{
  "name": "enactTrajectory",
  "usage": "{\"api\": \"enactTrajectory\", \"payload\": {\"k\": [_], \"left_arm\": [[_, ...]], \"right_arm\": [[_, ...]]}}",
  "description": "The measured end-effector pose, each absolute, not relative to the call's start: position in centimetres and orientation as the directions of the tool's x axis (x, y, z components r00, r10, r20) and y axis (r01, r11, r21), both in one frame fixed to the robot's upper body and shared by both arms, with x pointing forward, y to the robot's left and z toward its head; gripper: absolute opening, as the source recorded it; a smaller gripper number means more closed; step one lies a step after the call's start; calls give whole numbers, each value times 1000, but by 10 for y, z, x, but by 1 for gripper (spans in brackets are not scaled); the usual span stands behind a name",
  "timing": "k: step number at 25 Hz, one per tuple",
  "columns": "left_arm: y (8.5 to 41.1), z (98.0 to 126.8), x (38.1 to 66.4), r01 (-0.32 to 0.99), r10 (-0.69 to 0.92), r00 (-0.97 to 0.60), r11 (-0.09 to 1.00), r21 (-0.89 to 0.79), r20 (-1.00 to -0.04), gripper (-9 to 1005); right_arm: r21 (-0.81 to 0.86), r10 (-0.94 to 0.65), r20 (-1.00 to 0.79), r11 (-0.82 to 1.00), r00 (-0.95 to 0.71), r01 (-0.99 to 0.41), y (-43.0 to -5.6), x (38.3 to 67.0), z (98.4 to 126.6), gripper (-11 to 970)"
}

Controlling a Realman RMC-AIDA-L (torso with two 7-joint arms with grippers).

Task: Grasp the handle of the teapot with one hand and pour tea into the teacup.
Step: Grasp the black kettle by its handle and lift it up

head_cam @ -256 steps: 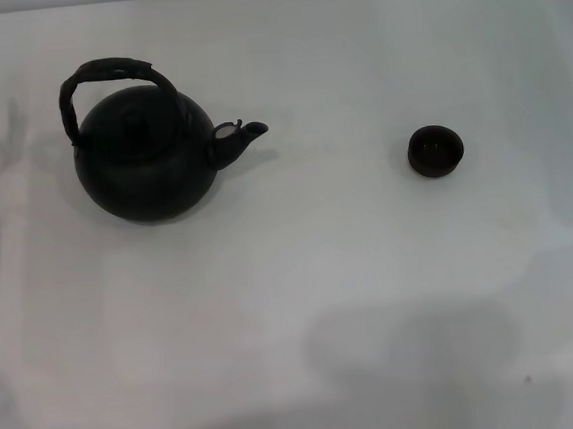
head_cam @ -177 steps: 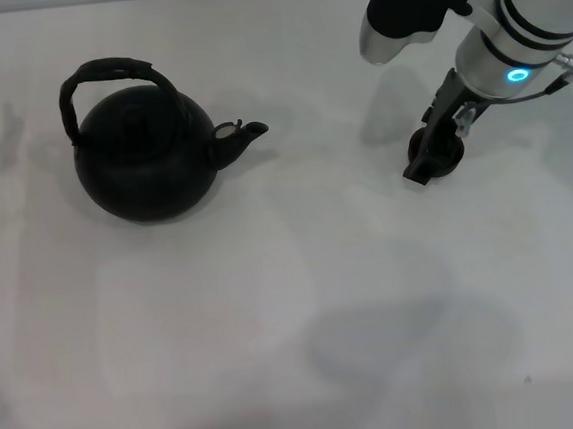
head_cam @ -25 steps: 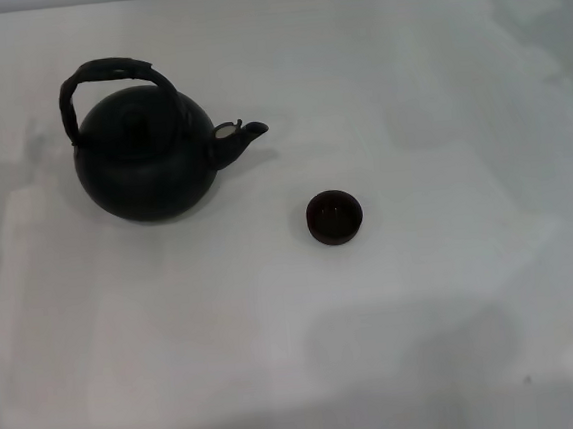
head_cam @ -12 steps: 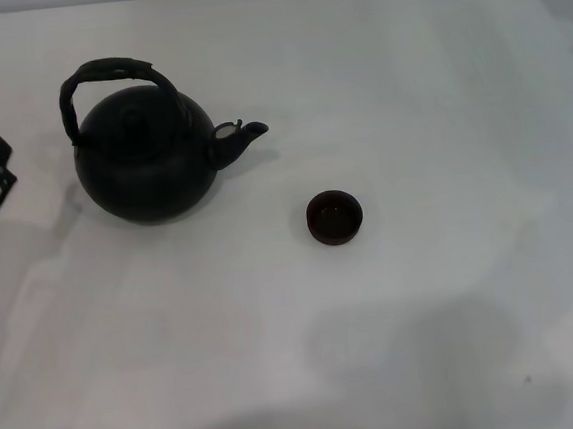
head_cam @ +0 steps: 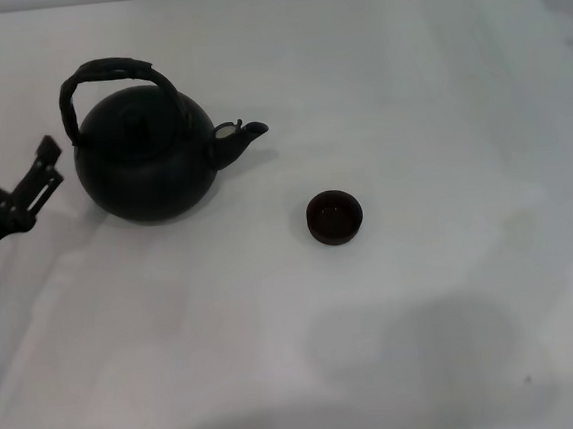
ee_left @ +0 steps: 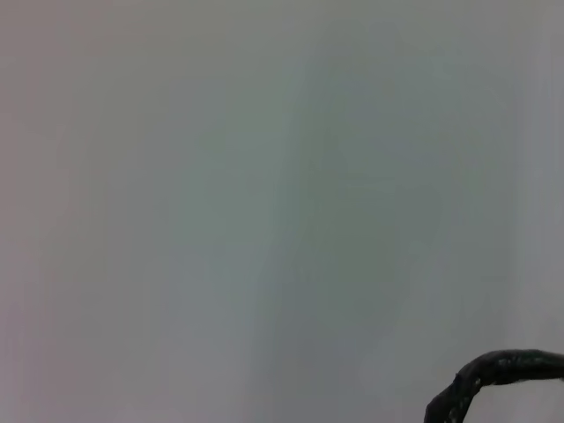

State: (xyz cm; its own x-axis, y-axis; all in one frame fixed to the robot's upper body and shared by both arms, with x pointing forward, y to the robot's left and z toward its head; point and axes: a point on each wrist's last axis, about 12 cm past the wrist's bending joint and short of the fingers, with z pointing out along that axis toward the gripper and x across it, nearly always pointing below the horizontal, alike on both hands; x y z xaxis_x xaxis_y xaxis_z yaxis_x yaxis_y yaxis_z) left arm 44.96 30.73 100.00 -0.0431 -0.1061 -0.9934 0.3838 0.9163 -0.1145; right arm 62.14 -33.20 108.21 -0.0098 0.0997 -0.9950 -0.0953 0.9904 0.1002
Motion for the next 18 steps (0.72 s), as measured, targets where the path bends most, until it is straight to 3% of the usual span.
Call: {"api": "enactTrajectory", "payload": {"k": [18], "left_arm": [[291,998,484,408,-47,-116,908,-91,-992,792]], "right_arm": [[120,120,-993,988,1,-97,-334,613,1077,845]]}}
